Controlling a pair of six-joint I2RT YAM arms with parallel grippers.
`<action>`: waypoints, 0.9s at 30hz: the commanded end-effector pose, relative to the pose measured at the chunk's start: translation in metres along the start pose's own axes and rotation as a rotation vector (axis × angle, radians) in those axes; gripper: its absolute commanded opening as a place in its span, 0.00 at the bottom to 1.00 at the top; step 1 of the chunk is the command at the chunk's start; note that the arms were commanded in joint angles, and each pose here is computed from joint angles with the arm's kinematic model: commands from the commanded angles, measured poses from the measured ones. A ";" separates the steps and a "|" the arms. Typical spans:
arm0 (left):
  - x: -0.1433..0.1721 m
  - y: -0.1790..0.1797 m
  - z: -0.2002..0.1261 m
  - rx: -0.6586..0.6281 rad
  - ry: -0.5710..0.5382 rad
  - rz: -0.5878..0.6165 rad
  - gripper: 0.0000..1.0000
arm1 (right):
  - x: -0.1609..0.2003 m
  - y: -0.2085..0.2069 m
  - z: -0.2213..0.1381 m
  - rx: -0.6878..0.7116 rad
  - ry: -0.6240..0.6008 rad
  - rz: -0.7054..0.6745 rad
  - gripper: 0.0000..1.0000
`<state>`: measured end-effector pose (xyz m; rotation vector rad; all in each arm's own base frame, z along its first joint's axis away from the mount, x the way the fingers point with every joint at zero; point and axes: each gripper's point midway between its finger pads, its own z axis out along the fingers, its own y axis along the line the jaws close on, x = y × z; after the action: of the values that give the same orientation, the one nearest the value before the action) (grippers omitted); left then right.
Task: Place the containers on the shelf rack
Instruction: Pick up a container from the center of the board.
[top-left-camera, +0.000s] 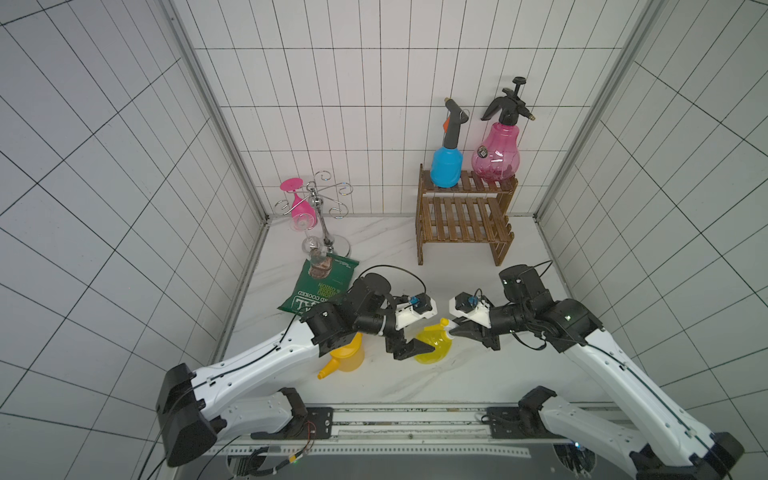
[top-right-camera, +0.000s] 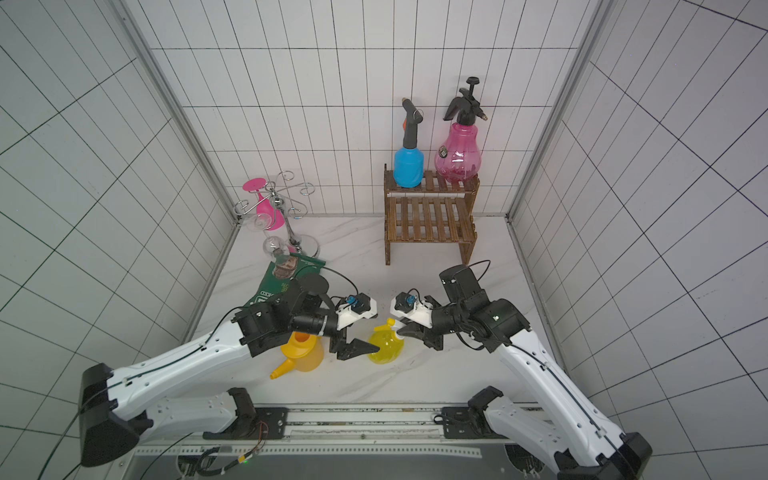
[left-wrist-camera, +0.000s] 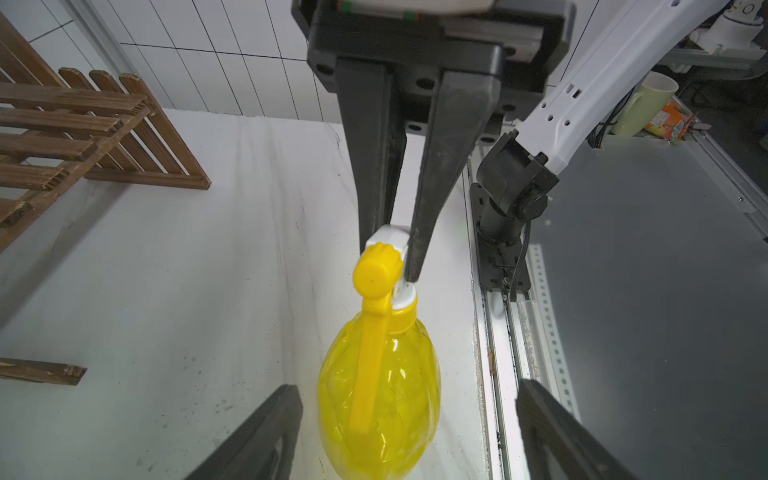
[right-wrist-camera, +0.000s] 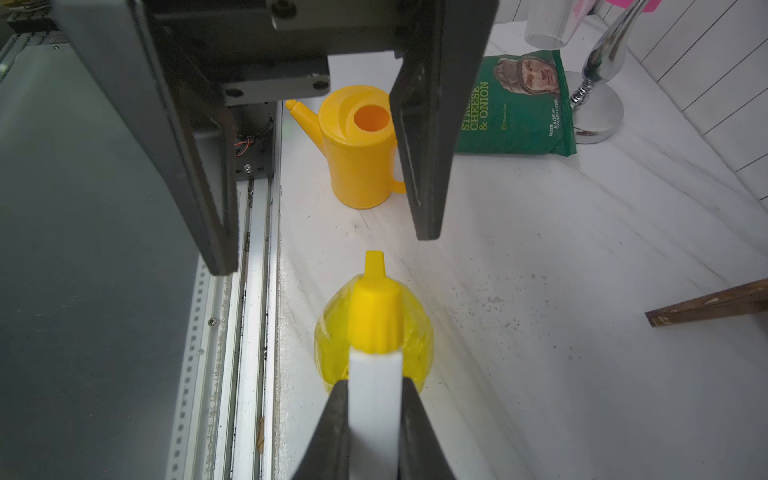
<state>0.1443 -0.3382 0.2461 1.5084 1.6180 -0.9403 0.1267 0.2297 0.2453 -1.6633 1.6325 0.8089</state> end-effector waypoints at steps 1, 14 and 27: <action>-0.006 0.004 0.004 -0.019 0.013 0.061 0.72 | -0.016 0.008 -0.008 -0.038 -0.056 -0.039 0.00; -0.015 -0.001 0.016 -0.004 0.001 0.083 0.36 | -0.021 0.012 -0.008 -0.063 -0.081 -0.043 0.00; -0.021 0.000 0.004 -0.042 -0.023 0.070 0.00 | -0.026 0.014 -0.012 -0.051 -0.117 -0.037 0.28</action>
<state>0.1416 -0.3530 0.2396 1.5678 1.5898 -0.8911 0.1142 0.2338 0.2580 -1.6733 1.5623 0.8982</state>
